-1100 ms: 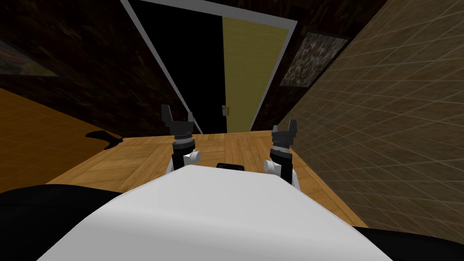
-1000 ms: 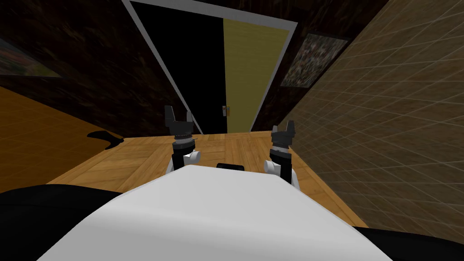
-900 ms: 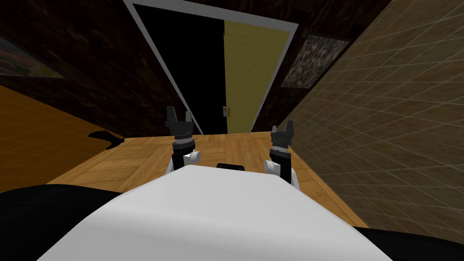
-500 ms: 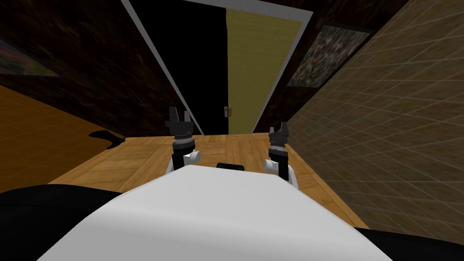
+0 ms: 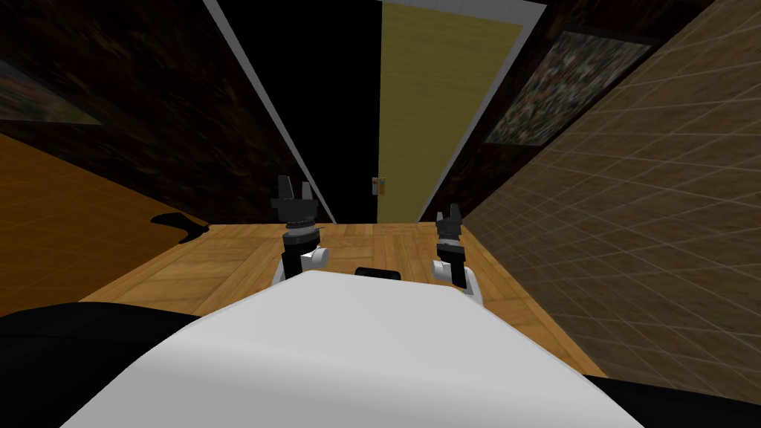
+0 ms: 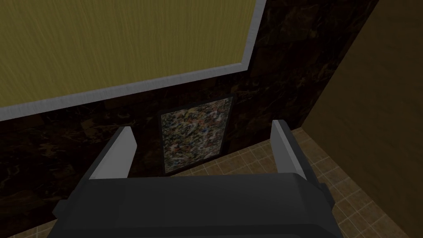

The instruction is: Pull the door open

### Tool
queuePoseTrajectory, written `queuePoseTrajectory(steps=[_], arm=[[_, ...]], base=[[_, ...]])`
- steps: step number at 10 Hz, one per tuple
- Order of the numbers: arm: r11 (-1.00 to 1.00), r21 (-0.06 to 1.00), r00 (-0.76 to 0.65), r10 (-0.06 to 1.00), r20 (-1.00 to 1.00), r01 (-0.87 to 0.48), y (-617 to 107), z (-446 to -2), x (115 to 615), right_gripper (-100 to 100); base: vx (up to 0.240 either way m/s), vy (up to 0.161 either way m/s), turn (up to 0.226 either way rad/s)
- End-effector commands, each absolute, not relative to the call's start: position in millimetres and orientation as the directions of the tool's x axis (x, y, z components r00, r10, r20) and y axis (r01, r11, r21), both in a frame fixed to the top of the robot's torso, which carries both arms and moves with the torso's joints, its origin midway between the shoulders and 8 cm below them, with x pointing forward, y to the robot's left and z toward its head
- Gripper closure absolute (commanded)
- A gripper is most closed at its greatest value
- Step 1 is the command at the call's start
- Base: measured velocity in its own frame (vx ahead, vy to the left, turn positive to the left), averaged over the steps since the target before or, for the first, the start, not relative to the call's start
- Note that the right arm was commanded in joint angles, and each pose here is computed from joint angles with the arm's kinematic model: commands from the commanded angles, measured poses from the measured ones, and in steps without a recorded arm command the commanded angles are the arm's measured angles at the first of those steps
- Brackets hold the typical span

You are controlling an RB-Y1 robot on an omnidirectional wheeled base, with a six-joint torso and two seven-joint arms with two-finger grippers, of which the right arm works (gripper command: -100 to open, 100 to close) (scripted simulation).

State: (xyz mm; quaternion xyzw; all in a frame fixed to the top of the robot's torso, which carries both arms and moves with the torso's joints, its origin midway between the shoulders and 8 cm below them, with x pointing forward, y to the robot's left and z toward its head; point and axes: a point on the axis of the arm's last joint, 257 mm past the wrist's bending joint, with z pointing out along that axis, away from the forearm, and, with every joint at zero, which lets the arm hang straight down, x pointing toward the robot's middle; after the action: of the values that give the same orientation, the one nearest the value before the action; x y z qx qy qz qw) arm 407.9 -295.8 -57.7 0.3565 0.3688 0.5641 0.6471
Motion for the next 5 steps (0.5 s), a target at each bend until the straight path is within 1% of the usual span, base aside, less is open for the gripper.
queuePoseTrajectory(steps=[1, 3, 5], arm=[[0.112, 0.891, 0.087, 0.993, -0.082, -0.441, -296.1, -71.3, 415.0, -100], [0.115, 0.904, 0.083, 0.993, -0.089, -0.411, -298.6, -86.7, 423.1, -100], [0.116, 0.913, 0.080, 0.993, -0.091, -0.391, -300.4, -97.6, 428.6, -100]], base=[[0.171, 0.069, 0.072], [0.174, 0.067, 0.057], [0.127, 0.058, 0.047]])
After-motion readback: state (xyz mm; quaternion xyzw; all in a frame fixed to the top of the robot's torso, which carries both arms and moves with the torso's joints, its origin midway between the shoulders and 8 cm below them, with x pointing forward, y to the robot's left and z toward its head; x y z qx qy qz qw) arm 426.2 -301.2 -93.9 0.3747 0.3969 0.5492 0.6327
